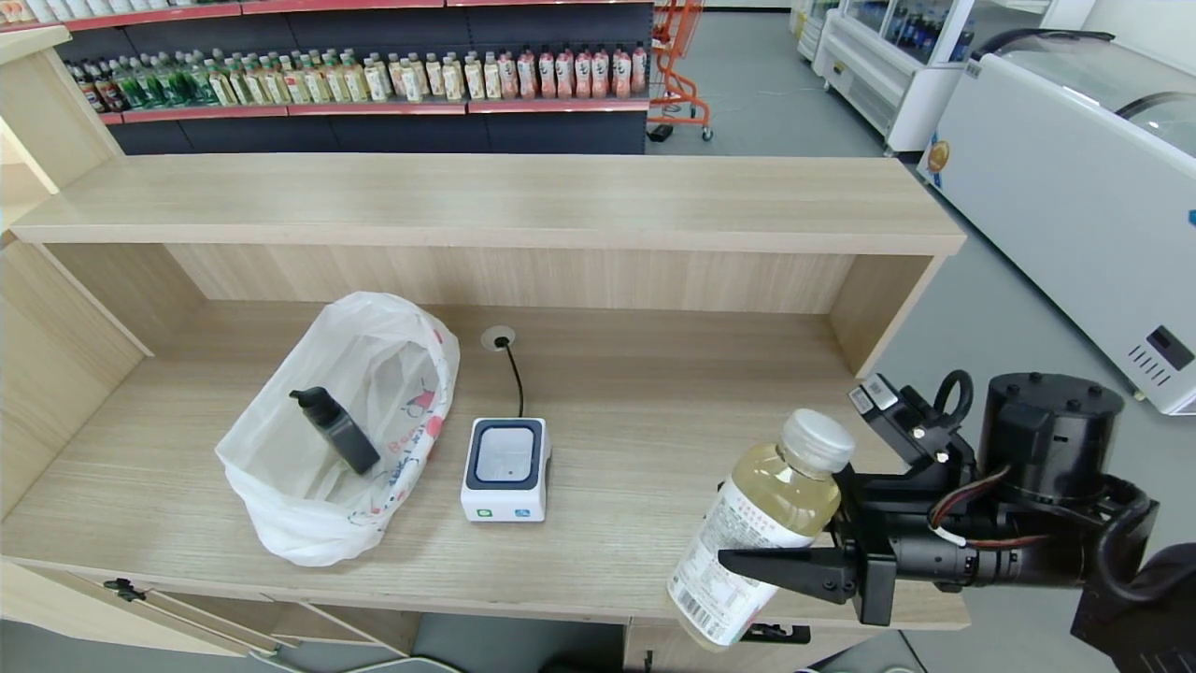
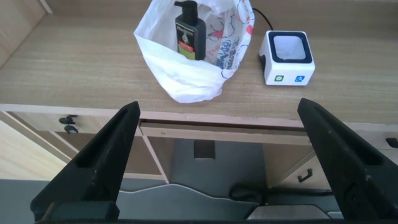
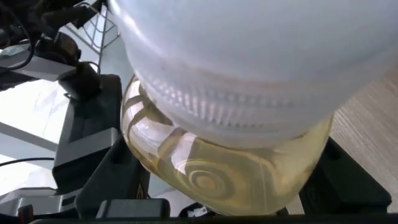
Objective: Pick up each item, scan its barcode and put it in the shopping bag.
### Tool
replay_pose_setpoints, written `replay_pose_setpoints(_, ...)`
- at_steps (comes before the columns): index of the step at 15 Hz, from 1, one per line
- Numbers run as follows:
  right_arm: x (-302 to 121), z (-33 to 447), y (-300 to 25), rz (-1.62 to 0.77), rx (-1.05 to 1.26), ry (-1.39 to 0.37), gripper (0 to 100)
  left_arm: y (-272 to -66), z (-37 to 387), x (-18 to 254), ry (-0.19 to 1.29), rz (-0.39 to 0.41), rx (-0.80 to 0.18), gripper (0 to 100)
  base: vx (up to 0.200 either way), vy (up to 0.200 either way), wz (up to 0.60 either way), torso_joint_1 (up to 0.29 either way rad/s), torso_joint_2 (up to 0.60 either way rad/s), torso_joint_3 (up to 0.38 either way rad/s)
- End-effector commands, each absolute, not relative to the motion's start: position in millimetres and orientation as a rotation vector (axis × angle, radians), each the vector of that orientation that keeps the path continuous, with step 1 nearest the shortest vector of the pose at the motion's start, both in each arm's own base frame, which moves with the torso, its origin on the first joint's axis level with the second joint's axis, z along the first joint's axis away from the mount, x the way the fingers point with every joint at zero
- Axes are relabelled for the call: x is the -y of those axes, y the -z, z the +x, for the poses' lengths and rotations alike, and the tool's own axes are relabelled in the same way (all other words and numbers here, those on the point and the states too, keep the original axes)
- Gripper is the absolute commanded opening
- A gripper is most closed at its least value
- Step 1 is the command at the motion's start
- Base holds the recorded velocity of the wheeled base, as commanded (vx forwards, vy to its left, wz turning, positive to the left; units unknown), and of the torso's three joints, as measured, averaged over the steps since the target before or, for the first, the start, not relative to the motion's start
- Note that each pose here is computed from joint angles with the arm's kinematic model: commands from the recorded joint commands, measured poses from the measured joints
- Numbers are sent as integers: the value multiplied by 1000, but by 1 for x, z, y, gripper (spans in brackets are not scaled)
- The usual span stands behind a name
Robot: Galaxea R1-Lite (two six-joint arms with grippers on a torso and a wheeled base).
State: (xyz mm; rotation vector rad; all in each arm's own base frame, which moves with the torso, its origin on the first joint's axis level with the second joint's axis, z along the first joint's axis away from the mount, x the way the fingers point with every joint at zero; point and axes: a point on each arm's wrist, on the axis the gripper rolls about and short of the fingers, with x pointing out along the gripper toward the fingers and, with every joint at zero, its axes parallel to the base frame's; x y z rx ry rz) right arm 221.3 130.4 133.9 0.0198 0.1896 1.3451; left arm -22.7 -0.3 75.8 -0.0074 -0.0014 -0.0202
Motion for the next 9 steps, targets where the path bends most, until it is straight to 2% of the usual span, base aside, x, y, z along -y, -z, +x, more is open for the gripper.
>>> replay_pose_setpoints(1, -133, 216, -136, 17, -183, -1368, 0, -76, -23, 0, 20, -8, 1, 100, 0, 0, 0, 0, 0, 0)
replay_pose_setpoints(9, -142, 202, -144, 20, -172, -1506, 0, -76, -23, 0, 20, -8, 1, 100, 0, 0, 0, 0, 0, 0)
